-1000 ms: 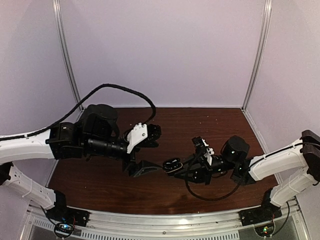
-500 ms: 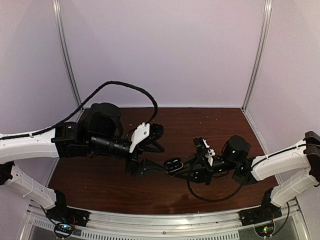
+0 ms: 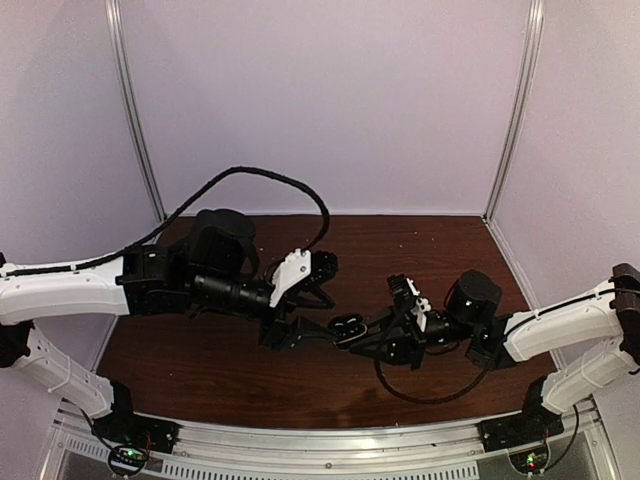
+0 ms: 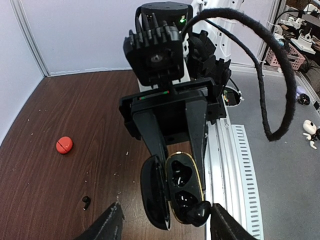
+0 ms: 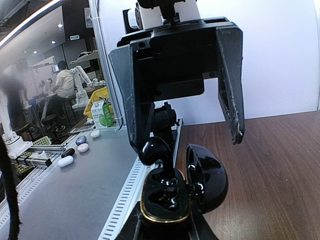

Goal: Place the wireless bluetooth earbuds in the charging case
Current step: Adjust the left earbud in the left side groove of the charging case.

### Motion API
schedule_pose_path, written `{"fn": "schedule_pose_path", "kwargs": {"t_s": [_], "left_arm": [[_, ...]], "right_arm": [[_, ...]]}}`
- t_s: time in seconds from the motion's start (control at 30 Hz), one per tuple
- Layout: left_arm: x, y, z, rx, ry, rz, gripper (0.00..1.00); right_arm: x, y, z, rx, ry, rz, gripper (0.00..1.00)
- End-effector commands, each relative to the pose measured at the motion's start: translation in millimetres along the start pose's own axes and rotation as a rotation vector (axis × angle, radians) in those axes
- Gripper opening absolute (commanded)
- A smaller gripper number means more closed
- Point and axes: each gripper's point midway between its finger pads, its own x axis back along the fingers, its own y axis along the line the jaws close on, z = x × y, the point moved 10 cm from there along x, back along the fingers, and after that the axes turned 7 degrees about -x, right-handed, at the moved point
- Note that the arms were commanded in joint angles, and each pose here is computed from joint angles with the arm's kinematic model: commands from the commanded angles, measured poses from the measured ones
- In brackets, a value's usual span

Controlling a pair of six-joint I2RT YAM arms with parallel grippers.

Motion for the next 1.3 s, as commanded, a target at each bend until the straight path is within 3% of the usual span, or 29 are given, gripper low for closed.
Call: {"fn": "schedule_pose_path", "kwargs": {"t_s": [0.0, 0.67, 0.93, 1.27], "left_arm": [[-2, 9, -12, -0.006, -0.042, -0.044, 0.61], [-13, 16, -5, 0.033, 0.016, -0.092, 0.60], [-2, 5, -15, 0.020, -0.092, 0.007, 0.75], [14, 6, -20, 0.045, -0.187, 0.039, 0.75]], "right_arm": [[0, 6, -5, 0.041, -0.016, -0.006, 0.00], [3, 13, -17, 0.080, -0.080, 0.007, 0.00], [6, 12, -15, 0.066, -0.105, 0.019, 0.00], [8, 9, -13, 0.061, -0.107, 0.037, 0.00]]}}
